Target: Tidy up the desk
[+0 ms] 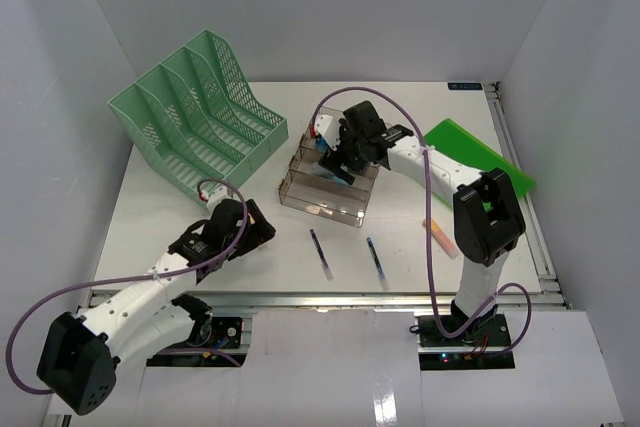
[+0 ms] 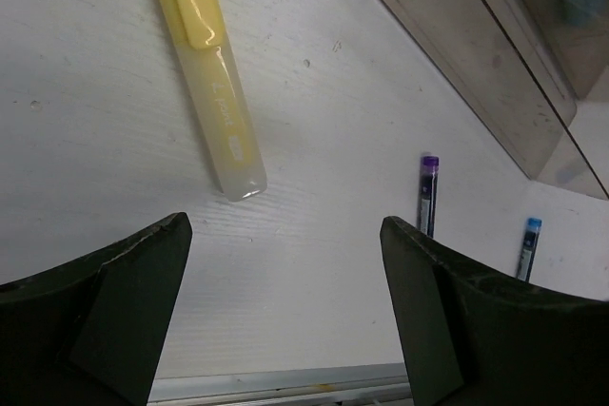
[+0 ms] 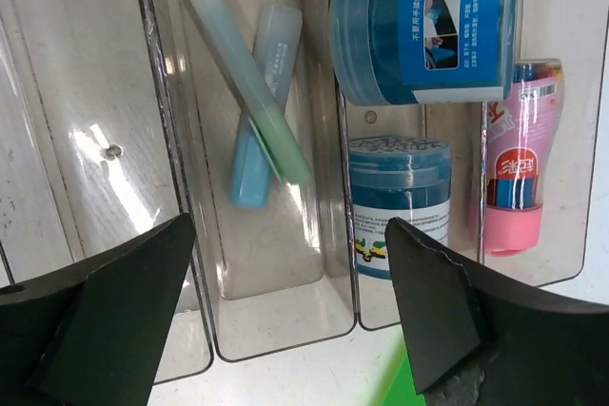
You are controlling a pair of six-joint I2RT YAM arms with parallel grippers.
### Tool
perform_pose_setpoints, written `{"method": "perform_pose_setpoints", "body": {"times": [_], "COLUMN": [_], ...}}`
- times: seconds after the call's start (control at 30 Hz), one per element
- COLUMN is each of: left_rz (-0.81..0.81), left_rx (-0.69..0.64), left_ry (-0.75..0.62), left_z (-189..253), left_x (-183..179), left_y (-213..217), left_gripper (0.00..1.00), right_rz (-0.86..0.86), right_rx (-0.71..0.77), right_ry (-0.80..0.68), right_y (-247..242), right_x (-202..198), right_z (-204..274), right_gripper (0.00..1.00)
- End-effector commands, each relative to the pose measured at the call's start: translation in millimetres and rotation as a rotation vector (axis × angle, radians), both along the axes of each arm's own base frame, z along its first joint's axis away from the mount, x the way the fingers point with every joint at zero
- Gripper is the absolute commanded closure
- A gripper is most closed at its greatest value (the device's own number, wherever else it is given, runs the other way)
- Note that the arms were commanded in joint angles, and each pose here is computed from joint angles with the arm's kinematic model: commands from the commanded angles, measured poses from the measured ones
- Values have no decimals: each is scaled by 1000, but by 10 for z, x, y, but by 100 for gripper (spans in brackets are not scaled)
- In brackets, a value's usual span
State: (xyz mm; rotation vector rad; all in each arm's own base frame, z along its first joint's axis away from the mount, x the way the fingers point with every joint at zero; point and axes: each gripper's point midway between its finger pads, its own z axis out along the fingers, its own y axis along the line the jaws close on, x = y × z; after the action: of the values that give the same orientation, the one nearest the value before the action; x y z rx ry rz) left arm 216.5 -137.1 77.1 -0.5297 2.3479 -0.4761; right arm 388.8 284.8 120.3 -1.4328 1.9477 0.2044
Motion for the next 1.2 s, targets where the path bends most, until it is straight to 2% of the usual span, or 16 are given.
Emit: {"method": "perform_pose_setpoints", "body": {"times": [0.0, 0.13, 0.37, 0.47, 0.73, 0.83, 0.97, 1.17], "left_rz": [62, 86, 95, 115, 135, 137, 124, 13], "left_rx": [81, 181, 287, 328, 390, 396, 388, 290], "left_ry": [51, 129, 186, 226, 278, 284, 283, 247], "left_z": [34, -110, -260, -397, -575, -600, -583, -369], "left_x": [134, 213, 434, 444, 489, 485, 467, 384], "left_y": [65, 110, 115, 176, 281, 305, 299, 111], "left_gripper": [12, 15, 29, 30, 35, 62, 85, 100], "right_rz": [51, 102, 111, 69, 38, 36, 14, 12], "right_rx": [158, 310, 527, 581, 656, 671, 687, 692], "right_ry": [1, 24, 50, 36, 21, 32, 27, 15], "right_y": [21, -173, -831, -1098, -1351, -1380, -1478, -1516], "right_x": [-200, -529, -926, -1036, -1137, -1162, -1153, -1167], "right_z": [459, 823, 935, 849, 878, 856, 856, 871], "right_gripper": [9, 3, 2, 2, 2, 2, 2, 2]}}
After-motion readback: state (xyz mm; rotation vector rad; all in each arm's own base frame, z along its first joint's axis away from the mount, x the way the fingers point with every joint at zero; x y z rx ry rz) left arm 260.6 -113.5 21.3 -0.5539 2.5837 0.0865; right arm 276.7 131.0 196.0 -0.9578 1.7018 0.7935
